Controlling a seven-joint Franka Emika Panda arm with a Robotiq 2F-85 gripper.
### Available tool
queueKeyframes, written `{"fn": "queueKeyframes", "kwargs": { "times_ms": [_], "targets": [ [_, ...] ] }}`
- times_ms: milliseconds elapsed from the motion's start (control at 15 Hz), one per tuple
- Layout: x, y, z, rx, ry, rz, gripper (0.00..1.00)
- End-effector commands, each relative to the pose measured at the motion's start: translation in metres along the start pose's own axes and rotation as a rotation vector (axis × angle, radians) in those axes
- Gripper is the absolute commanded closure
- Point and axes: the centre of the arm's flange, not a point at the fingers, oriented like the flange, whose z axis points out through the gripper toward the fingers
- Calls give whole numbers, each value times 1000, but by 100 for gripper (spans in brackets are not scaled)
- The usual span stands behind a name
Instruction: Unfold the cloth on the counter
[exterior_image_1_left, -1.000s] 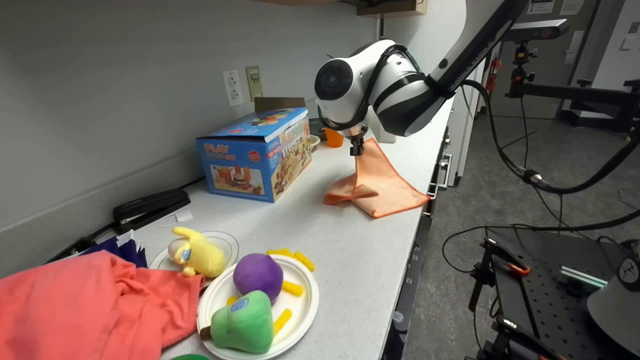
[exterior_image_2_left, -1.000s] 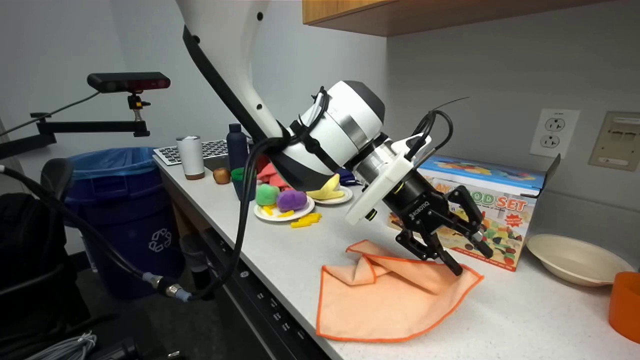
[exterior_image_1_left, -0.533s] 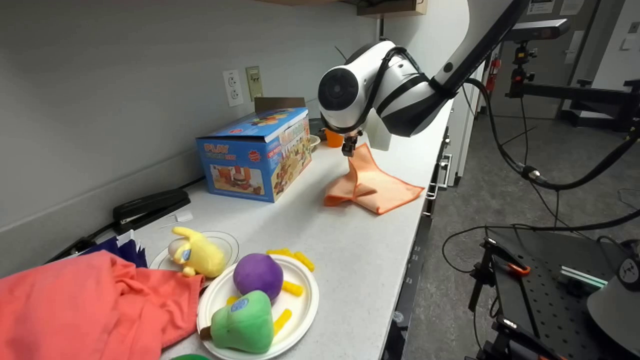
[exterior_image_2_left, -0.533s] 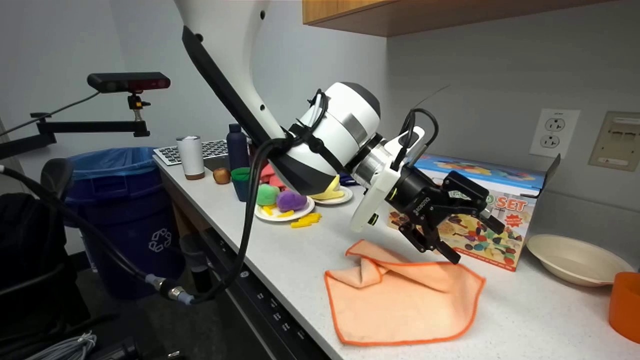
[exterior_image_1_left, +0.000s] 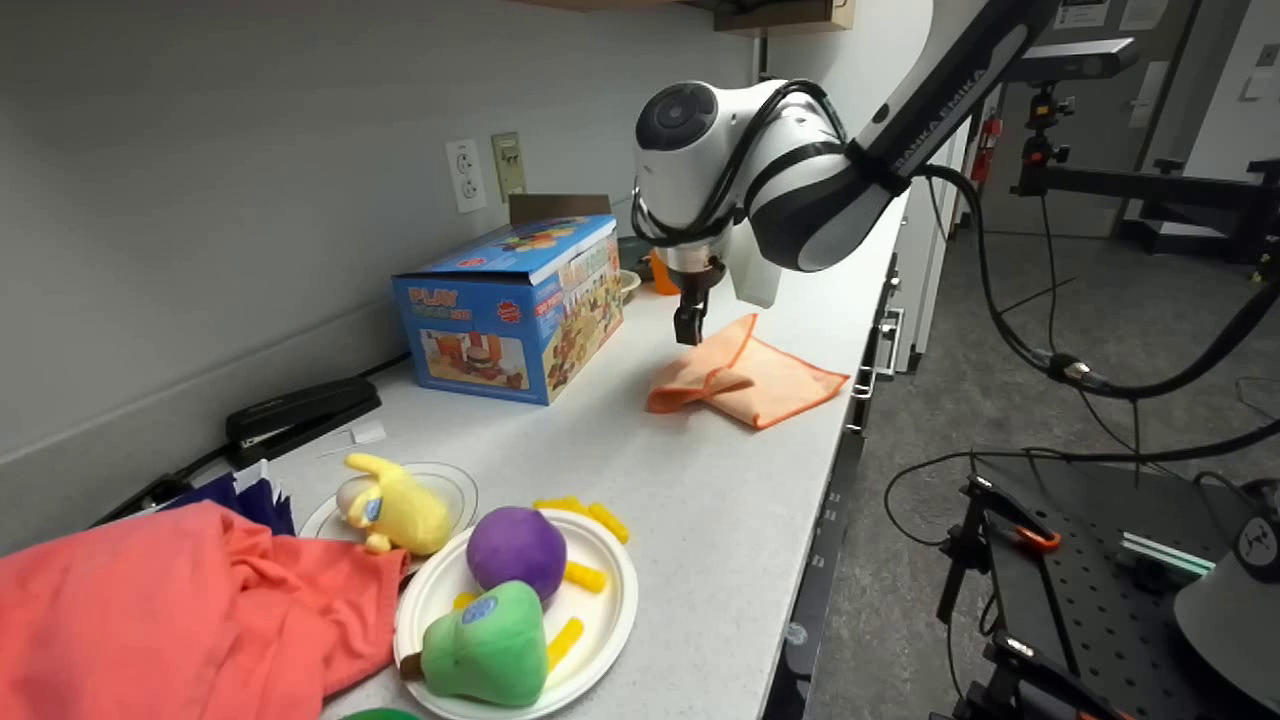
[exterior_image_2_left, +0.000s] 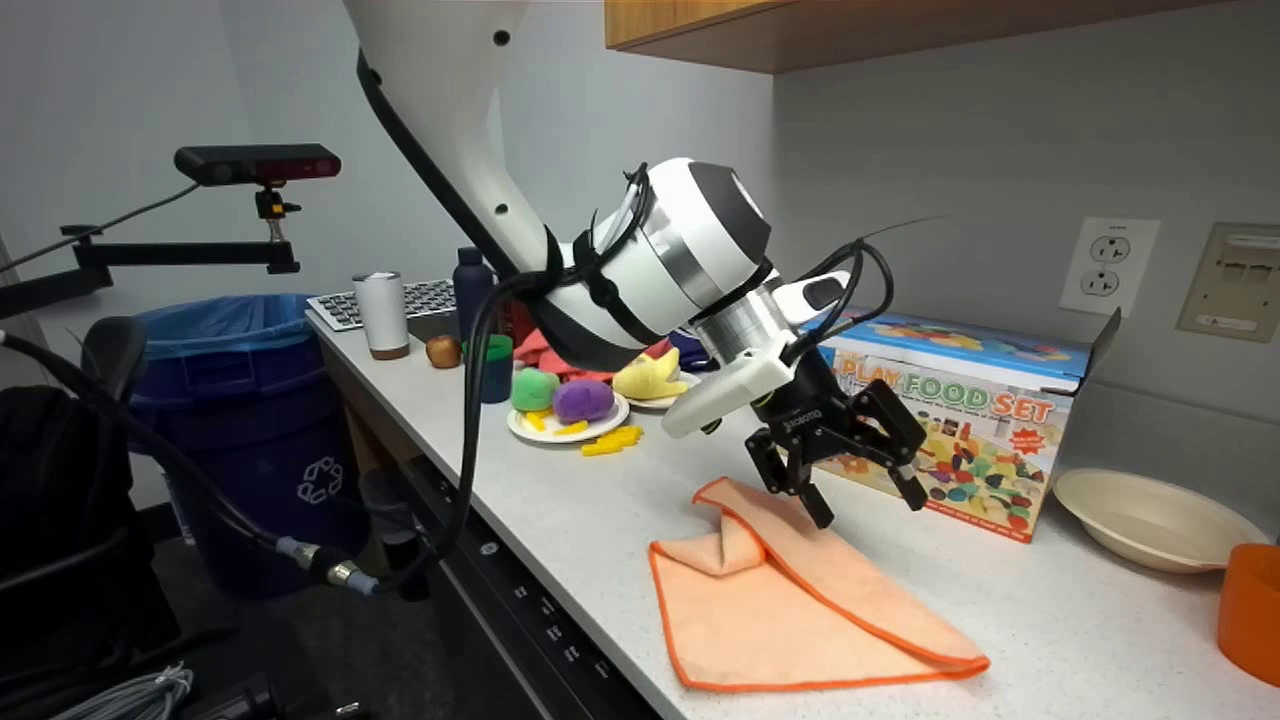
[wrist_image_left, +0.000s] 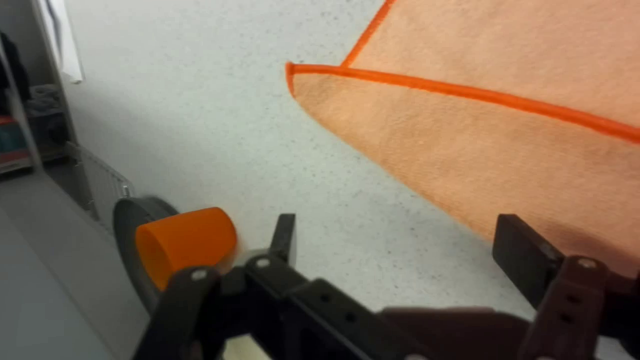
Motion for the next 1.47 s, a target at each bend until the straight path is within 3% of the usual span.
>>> {"fn": "queueKeyframes", "kwargs": {
  "times_ms": [0,267,400,800,1400],
  "targets": [
    [-11,20,-29,188,-28,-57,0],
    [-26,28,-67,339,-27,-158,0],
    [-25,24,-81,373,8,-205,0],
    [-14,-2,-109,419,29,-325,0],
    [-7,-69,-91,391,-27,-343,0]
  ]
}}
